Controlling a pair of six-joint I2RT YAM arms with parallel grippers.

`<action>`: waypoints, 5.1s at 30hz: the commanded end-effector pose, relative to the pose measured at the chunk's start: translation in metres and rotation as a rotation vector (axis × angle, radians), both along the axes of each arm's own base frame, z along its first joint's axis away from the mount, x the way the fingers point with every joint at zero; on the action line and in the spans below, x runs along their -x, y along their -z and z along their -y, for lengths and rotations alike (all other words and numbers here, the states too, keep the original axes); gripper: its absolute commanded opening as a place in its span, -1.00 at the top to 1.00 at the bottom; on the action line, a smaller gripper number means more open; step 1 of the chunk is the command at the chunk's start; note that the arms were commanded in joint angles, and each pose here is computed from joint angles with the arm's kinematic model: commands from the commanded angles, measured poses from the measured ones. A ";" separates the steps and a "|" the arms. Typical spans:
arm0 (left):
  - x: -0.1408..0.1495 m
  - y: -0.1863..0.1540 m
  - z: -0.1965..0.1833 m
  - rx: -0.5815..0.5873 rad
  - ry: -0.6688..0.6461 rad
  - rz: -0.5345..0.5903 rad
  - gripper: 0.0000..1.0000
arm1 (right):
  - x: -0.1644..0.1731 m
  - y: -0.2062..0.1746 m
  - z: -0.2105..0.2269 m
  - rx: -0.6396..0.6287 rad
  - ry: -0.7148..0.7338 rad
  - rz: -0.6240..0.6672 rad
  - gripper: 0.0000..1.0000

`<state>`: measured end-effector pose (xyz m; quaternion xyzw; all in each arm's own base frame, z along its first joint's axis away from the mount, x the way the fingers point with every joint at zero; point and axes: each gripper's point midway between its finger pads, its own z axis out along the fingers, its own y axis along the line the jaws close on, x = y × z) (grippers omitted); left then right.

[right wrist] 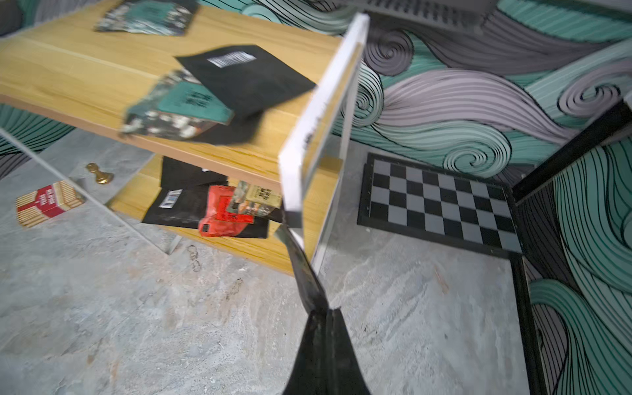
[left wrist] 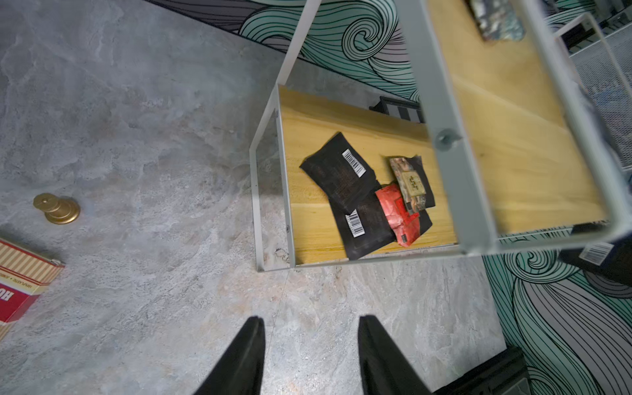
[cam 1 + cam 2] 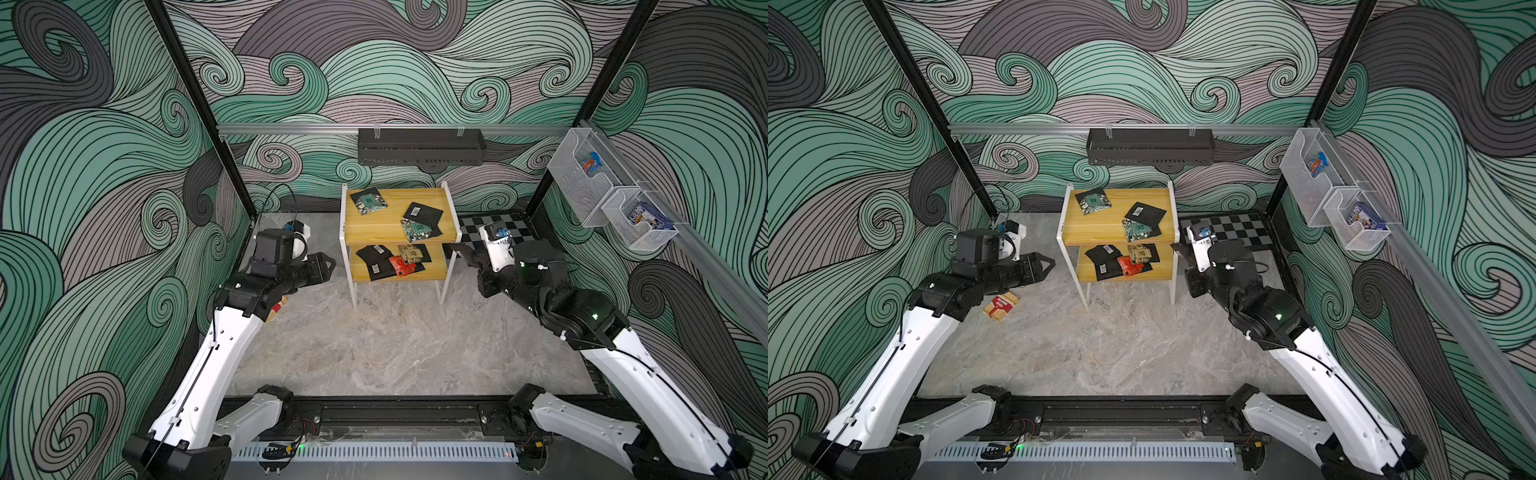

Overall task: Remove the tea bags from the shelf
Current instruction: Place the tea bag at the center of the board, then pick up the tea bag from the shelf.

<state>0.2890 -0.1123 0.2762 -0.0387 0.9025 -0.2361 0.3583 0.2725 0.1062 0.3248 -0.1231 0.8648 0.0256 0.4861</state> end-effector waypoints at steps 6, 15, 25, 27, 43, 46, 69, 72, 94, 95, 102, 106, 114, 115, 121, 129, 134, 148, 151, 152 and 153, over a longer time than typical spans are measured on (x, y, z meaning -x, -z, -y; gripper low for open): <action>-0.004 0.007 0.001 0.020 -0.018 0.040 0.04 | -0.018 0.058 0.032 -0.125 0.191 -0.124 1.00; -0.003 0.020 0.000 0.015 -0.023 0.025 0.04 | -0.036 0.111 0.052 -0.129 0.311 -0.213 1.00; -0.004 0.028 0.002 0.021 -0.014 0.022 0.03 | -0.071 0.177 0.080 -0.003 0.502 -0.347 1.00; -0.004 0.029 0.002 0.018 -0.014 0.019 0.03 | -0.076 0.184 0.083 0.024 0.526 -0.363 1.00; -0.005 0.038 0.002 0.016 -0.016 0.004 0.04 | -0.096 0.250 0.059 0.039 0.514 -0.559 0.93; -0.006 0.038 0.003 0.022 -0.013 0.002 0.03 | -0.097 0.256 0.056 0.024 0.510 -0.578 0.69; -0.016 0.010 0.001 -0.011 -0.006 0.071 0.00 | -0.091 0.151 0.048 -0.172 0.418 -0.414 0.14; -0.018 0.001 -0.003 -0.029 -0.023 0.084 -0.05 | -0.084 0.128 0.047 -0.200 0.398 -0.371 0.06; -0.033 -0.092 0.004 0.014 0.007 0.205 -0.22 | -0.032 -0.042 -0.021 -0.215 -0.095 -0.064 -0.36; -0.033 -0.097 0.007 0.032 0.017 0.210 -0.23 | -0.029 -0.046 -0.026 -0.211 -0.127 -0.057 -0.37; -0.031 -0.121 0.029 0.160 0.100 0.221 -0.23 | -0.007 -0.065 -0.075 -0.118 -0.396 0.011 -0.45; -0.031 -0.120 0.041 0.202 0.154 0.191 -0.23 | 0.000 -0.066 -0.104 -0.046 -0.540 0.039 -0.50; -0.028 -0.105 0.050 0.240 0.198 0.139 -0.23 | 0.008 -0.058 -0.144 0.108 -0.803 0.212 -0.49; -0.027 -0.104 0.051 0.244 0.203 0.134 -0.23 | 0.008 -0.058 -0.145 0.117 -0.813 0.238 -0.49; -0.026 -0.100 0.054 0.259 0.219 0.122 -0.23 | -0.004 -0.047 -0.155 0.181 -0.851 0.264 -0.47; -0.025 -0.093 0.057 0.274 0.228 0.106 -0.22 | -0.025 -0.037 -0.163 0.259 -0.824 0.291 -0.42; -0.025 -0.091 0.058 0.278 0.230 0.102 -0.22 | -0.038 -0.032 -0.168 0.300 -0.799 0.300 -0.41; -0.024 -0.088 0.058 0.284 0.226 0.095 -0.21 | -0.061 -0.012 -0.169 0.396 -0.737 0.277 -0.14; -0.024 -0.088 0.058 0.284 0.228 0.097 -0.22 | -0.063 -0.011 -0.169 0.412 -0.721 0.288 0.00; -0.025 -0.089 0.058 0.284 0.229 0.099 -0.22 | -0.063 -0.010 -0.169 0.420 -0.721 0.290 0.04; -0.025 -0.089 0.058 0.284 0.229 0.099 -0.21 | -0.062 -0.009 -0.170 0.426 -0.724 0.292 0.08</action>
